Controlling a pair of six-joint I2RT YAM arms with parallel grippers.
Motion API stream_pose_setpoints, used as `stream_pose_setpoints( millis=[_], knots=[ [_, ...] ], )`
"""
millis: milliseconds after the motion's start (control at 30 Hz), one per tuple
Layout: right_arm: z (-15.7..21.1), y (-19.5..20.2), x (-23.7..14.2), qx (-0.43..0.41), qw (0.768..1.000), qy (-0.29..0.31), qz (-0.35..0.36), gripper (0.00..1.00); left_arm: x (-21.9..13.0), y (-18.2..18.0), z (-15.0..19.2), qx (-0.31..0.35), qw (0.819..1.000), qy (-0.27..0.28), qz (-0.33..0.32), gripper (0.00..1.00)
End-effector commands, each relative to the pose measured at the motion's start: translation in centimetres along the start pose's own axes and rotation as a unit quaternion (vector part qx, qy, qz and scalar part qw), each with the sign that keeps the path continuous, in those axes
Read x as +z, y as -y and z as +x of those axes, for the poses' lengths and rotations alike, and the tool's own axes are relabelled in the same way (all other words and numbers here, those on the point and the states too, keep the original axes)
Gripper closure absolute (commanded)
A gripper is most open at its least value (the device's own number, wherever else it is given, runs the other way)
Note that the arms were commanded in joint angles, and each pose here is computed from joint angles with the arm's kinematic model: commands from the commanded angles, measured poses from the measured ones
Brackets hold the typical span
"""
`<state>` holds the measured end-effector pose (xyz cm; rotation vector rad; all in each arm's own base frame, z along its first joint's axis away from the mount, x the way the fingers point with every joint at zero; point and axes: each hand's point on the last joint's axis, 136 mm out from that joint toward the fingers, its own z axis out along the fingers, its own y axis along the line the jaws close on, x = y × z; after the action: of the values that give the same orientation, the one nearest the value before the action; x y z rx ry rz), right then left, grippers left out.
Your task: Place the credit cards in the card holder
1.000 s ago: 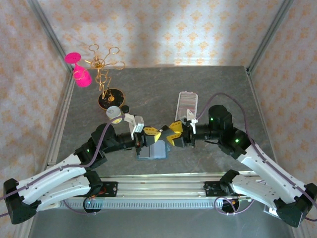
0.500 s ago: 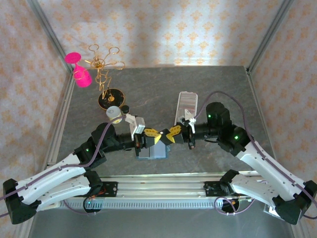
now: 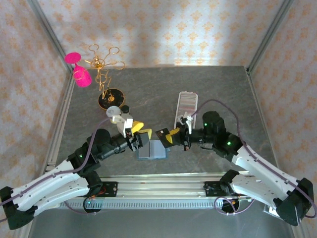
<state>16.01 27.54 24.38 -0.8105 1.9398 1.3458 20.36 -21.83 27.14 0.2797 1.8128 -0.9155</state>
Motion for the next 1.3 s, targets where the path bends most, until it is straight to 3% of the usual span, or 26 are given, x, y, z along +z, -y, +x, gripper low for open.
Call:
stream_pose_setpoints(
  millis=[0,200,467,600,767,1267],
  knots=[
    [-1.7,2.1,0.7,0.141,0.985,0.090,0.041,1.00,-0.7,-7.1,4.6,-0.091,0.982,-0.030,-0.162,0.41],
    [3.0,5.5,3.9,0.277,0.948,0.093,0.128,1.00,-0.3,-9.2,11.5,-0.158,0.967,-0.098,-0.174,0.41],
    [6.5,8.7,7.6,0.333,0.917,0.090,0.202,1.00,-0.6,-12.0,14.9,-0.166,0.954,-0.112,-0.222,0.41],
    [8.2,10.3,9.3,0.327,0.912,0.067,0.239,1.00,0.0,-11.9,15.8,-0.184,0.956,-0.115,-0.198,0.43],
    [8.8,11.3,10.6,0.323,0.910,0.066,0.252,1.00,0.1,-13.2,16.9,-0.208,0.948,-0.122,-0.205,0.56],
    [10.1,11.9,11.9,0.332,0.910,0.052,0.243,1.00,0.5,-14.1,19.4,-0.230,0.937,-0.154,-0.212,0.61]
  ],
)
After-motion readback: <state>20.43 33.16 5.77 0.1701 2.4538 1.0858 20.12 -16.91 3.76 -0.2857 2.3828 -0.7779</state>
